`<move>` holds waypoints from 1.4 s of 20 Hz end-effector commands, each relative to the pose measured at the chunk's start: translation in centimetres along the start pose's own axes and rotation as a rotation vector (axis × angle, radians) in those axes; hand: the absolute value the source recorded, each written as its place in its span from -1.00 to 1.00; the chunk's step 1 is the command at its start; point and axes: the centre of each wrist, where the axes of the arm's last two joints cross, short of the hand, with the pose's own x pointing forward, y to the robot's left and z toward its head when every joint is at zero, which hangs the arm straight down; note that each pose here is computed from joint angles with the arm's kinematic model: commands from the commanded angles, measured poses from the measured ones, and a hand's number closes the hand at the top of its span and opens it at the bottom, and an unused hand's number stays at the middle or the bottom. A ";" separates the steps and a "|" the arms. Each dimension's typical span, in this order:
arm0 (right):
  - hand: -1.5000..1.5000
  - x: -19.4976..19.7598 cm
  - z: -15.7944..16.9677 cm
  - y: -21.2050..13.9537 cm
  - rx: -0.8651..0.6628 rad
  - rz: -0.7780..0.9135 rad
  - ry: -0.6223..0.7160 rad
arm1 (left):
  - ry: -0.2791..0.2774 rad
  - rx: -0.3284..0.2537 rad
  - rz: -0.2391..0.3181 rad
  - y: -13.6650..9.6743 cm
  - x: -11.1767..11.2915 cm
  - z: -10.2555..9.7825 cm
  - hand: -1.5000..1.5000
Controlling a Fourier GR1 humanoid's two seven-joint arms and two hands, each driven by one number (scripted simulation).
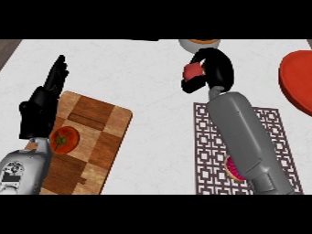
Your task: Pick the bell pepper from the placemat and place it in the bowl
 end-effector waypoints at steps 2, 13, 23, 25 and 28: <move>1.00 6.6 -0.5 -1.9 -0.265 -0.112 0.088 | 0.016 0.023 0.004 -0.6 -0.7 0.3 0.00; 1.00 3.2 -3.9 -4.8 -0.526 -0.110 0.230 | 0.034 0.055 -0.018 0.8 -1.5 -0.2 0.00; 1.00 -7.6 -5.5 -10.3 -0.723 -0.132 0.260 | 0.038 0.051 -0.011 1.7 -1.0 1.6 0.00; 1.00 -8.0 -6.4 -12.1 -0.744 -0.154 0.244 | 0.028 0.060 0.002 2.0 -0.5 -0.3 0.00; 1.00 -13.7 -5.9 -13.8 -0.790 0.010 0.289 | 0.011 0.047 -0.012 3.1 -1.3 1.4 0.00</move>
